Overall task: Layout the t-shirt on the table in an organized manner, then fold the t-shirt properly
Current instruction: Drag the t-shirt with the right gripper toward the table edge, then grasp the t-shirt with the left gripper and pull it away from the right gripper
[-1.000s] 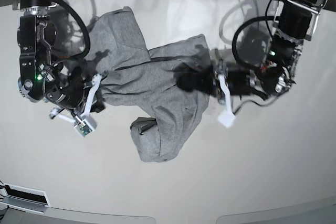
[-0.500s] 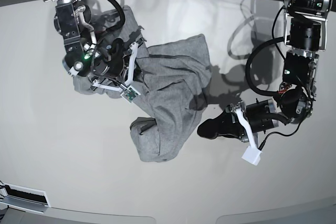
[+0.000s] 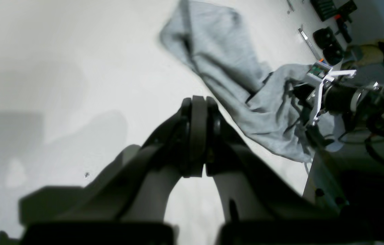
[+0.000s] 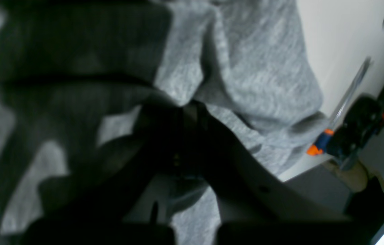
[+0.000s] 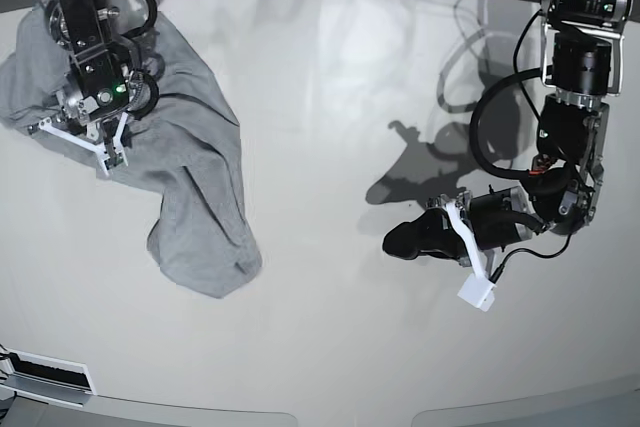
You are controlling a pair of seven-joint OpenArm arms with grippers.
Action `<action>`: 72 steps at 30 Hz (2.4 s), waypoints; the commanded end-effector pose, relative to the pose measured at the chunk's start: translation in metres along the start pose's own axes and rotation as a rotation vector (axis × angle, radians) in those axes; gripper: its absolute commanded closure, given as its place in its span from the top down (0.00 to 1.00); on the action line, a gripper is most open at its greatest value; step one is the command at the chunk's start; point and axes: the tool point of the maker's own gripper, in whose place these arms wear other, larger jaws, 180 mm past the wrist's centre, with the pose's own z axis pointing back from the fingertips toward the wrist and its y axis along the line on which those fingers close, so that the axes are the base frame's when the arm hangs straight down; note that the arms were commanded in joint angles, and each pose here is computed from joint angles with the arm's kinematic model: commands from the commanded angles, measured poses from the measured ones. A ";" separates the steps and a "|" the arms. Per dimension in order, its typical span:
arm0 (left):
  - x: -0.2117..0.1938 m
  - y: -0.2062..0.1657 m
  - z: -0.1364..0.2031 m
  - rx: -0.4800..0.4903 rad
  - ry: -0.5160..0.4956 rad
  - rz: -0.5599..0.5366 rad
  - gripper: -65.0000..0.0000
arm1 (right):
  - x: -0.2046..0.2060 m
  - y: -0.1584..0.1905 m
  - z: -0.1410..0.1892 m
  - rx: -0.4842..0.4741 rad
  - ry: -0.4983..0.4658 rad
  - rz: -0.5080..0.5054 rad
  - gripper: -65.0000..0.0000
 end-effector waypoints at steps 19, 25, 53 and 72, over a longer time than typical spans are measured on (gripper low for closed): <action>0.007 0.018 0.025 0.059 0.011 -0.049 0.00 | 0.200 0.026 0.060 0.315 -0.575 -0.226 0.00; 0.003 0.033 0.047 0.105 0.038 -0.056 0.00 | 0.211 0.014 0.010 0.180 -0.391 -0.314 0.00; -0.002 0.020 0.030 0.064 0.027 -0.034 0.00 | 0.305 0.114 0.271 1.030 -0.928 0.091 0.00; -0.037 -0.036 -0.042 -0.076 0.113 -0.112 0.00 | 0.106 0.033 0.107 1.011 -0.503 -0.224 0.00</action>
